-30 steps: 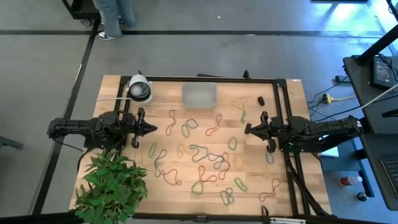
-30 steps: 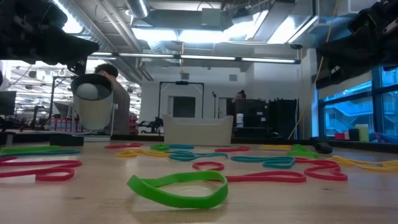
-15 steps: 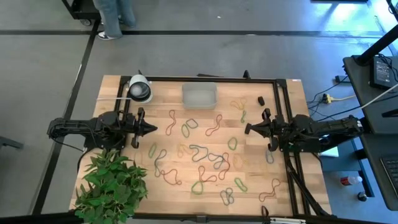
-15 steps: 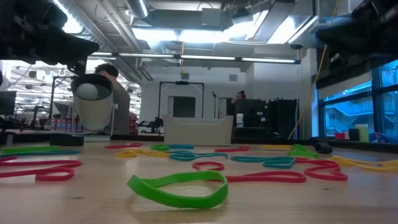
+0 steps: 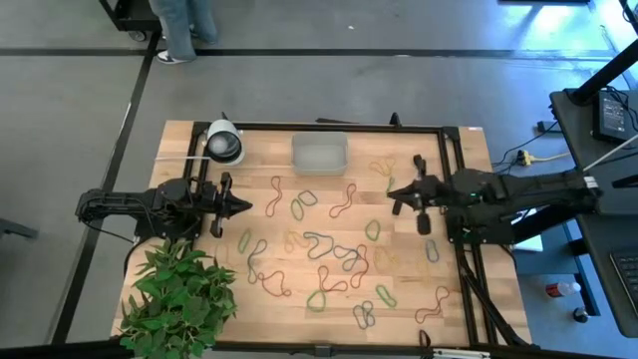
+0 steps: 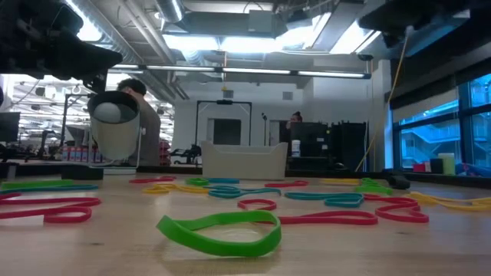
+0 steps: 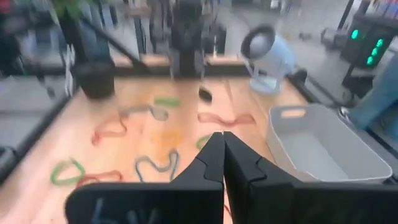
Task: Pick and place rubber bands into bin
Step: Put the red rubber band into the white bin
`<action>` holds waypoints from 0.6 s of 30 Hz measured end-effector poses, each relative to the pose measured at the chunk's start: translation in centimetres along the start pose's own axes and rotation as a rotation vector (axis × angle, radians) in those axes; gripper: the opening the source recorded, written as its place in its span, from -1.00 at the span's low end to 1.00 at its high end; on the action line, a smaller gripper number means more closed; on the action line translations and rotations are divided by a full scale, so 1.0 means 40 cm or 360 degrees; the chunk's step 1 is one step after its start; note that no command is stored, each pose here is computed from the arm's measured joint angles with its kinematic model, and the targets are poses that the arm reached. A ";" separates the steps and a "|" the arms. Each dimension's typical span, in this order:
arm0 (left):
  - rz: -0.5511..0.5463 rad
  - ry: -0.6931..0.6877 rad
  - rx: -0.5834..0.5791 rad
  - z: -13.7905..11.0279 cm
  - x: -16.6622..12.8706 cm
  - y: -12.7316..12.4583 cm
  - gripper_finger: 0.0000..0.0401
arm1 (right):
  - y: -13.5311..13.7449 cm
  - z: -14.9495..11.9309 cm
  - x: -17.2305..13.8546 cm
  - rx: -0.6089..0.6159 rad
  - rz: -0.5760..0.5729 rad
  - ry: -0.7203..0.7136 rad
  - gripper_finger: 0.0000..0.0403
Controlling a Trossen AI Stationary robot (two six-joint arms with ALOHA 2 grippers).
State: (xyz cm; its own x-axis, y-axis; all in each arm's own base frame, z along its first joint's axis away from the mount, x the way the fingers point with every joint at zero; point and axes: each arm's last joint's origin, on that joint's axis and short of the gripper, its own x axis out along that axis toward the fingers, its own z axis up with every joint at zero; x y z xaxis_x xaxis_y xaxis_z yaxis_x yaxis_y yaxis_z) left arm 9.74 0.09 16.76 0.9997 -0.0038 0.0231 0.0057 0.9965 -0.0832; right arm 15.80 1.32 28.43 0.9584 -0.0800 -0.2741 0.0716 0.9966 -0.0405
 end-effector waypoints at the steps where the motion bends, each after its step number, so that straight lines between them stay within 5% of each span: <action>1: -0.0001 0.0000 0.0000 0.000 0.000 0.000 -0.99 | 0.003 0.014 0.019 -0.0003 -0.0004 0.0037 -1.00; 12: -0.0001 0.0000 0.0000 0.000 0.000 0.000 -0.99 | 0.038 0.118 0.228 -0.0053 -0.0020 0.0342 -0.88; 18: 0.0000 0.0000 0.0000 0.000 0.000 0.000 -0.99 | 0.054 0.134 0.327 -0.0128 -0.0030 0.0758 -0.70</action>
State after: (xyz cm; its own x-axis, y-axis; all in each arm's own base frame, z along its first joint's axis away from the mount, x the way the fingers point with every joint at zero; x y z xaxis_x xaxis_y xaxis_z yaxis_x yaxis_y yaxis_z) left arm 9.74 0.09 16.76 0.9997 -0.0040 0.0232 0.0059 0.9965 -0.0832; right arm 29.97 2.53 29.91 0.7224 -0.1167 -0.6816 0.0481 0.9917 -0.1189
